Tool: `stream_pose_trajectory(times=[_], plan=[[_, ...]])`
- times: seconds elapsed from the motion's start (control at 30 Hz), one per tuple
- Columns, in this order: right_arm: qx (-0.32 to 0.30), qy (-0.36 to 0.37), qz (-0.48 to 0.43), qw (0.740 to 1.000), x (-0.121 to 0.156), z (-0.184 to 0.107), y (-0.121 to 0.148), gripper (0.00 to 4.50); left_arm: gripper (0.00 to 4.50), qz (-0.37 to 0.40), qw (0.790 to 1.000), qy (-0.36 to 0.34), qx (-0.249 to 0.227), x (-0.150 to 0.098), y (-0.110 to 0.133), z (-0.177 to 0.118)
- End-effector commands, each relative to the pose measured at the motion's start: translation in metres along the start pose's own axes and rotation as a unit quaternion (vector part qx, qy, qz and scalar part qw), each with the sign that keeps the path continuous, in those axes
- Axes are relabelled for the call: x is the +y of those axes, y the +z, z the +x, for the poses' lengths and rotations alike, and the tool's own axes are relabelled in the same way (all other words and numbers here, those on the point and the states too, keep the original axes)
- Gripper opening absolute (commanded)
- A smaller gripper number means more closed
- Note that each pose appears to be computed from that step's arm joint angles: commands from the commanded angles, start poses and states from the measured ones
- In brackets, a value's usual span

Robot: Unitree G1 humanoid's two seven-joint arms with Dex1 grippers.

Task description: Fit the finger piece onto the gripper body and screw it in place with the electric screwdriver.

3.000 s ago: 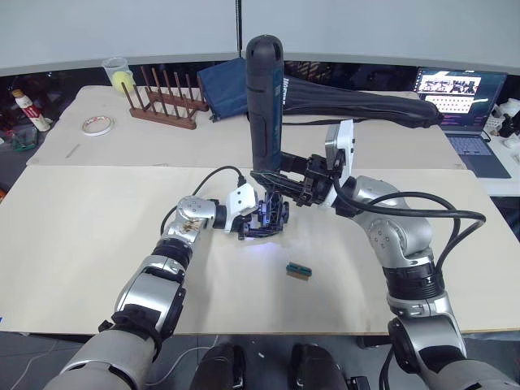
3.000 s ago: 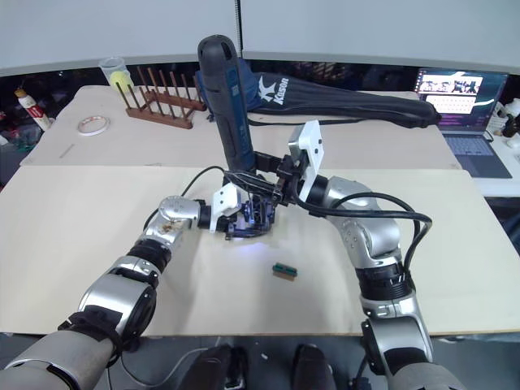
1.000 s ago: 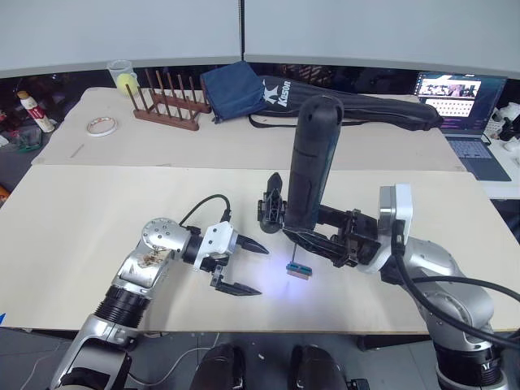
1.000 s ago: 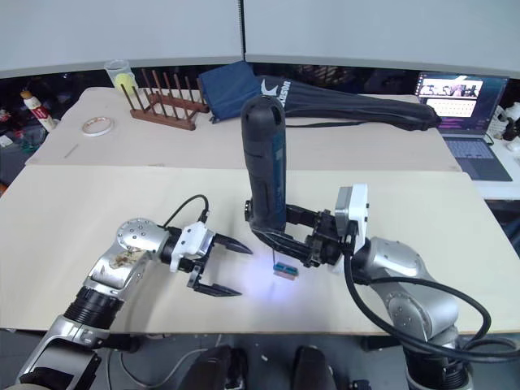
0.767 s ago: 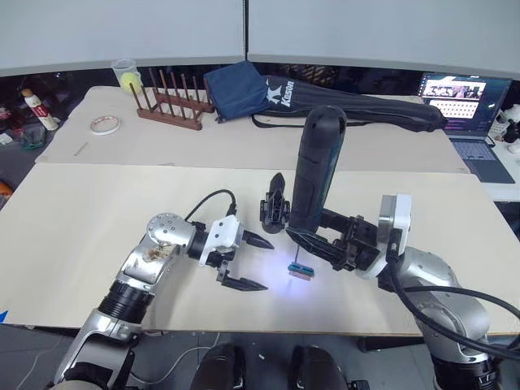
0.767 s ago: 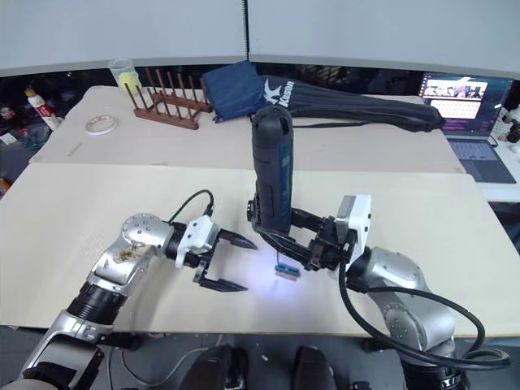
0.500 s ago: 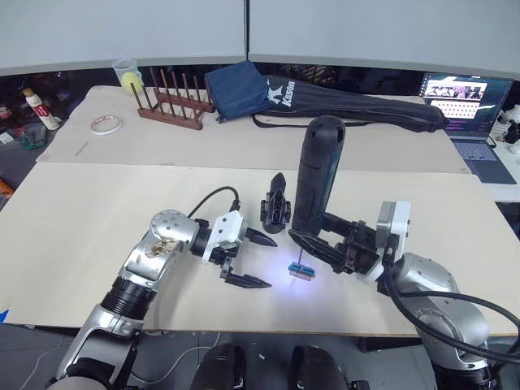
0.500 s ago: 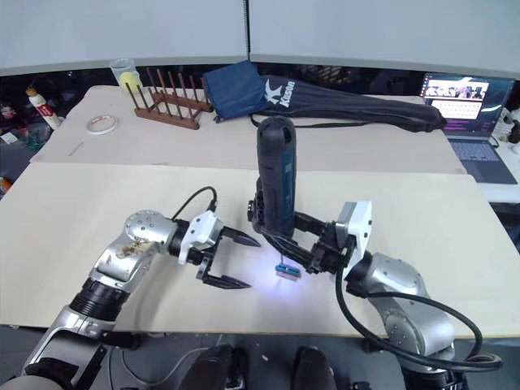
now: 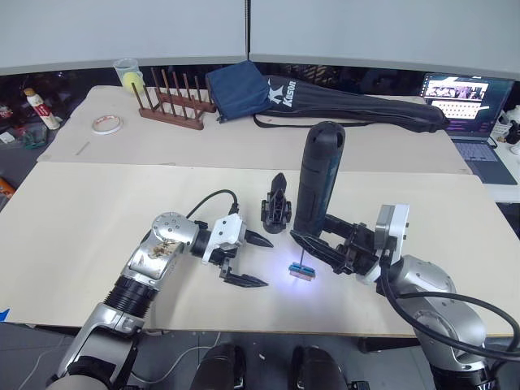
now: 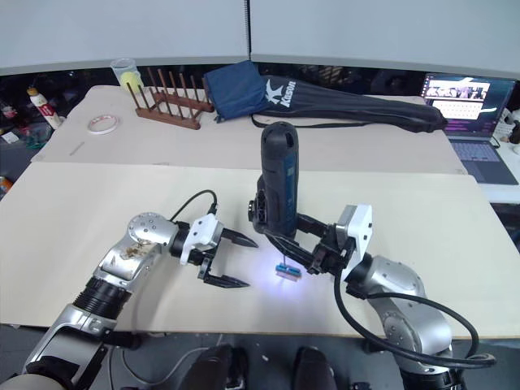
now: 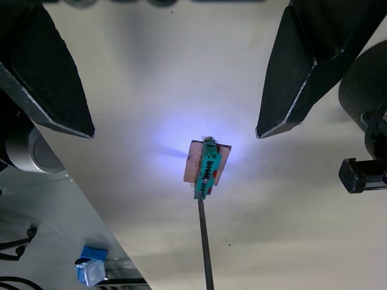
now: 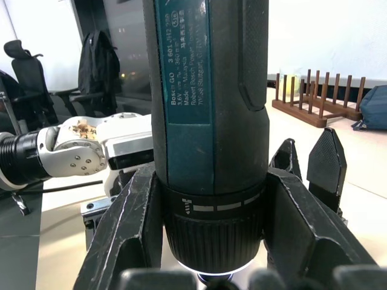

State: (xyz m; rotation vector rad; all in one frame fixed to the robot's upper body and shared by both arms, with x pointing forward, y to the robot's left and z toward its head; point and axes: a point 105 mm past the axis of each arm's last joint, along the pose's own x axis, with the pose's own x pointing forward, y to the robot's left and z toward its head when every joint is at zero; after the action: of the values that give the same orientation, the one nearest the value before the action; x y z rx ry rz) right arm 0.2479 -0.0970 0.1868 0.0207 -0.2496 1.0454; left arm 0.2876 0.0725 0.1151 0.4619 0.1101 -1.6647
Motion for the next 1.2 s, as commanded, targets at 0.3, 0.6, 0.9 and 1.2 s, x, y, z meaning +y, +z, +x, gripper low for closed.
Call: stream_pose_trajectory(times=[0.3, 0.6, 0.9, 1.2], plan=[[-0.031, 0.011, -0.026, 0.999, 0.0047, 0.0009, 0.0134, 1.93, 4.50, 0.024, 1.000, 0.009, -0.002, 0.0064, 0.0052, -0.0009], [-0.027, 0.009, -0.024, 0.999, 0.0046, -0.0003, 0.0110, 1.93, 4.50, 0.028, 1.000, 0.011, -0.003, 0.0080, 0.0067, -0.0002], [-0.026, 0.005, -0.026, 0.999, 0.0020, -0.0007, 0.0104, 1.93, 4.50, 0.029, 1.000, 0.011, -0.004, 0.0083, 0.0065, 0.0002], [-0.026, 0.003, -0.027, 0.999, -0.0004, -0.0007, 0.0108, 1.93, 4.50, 0.029, 1.000, 0.011, -0.004, 0.0080, 0.0058, 0.0001]])
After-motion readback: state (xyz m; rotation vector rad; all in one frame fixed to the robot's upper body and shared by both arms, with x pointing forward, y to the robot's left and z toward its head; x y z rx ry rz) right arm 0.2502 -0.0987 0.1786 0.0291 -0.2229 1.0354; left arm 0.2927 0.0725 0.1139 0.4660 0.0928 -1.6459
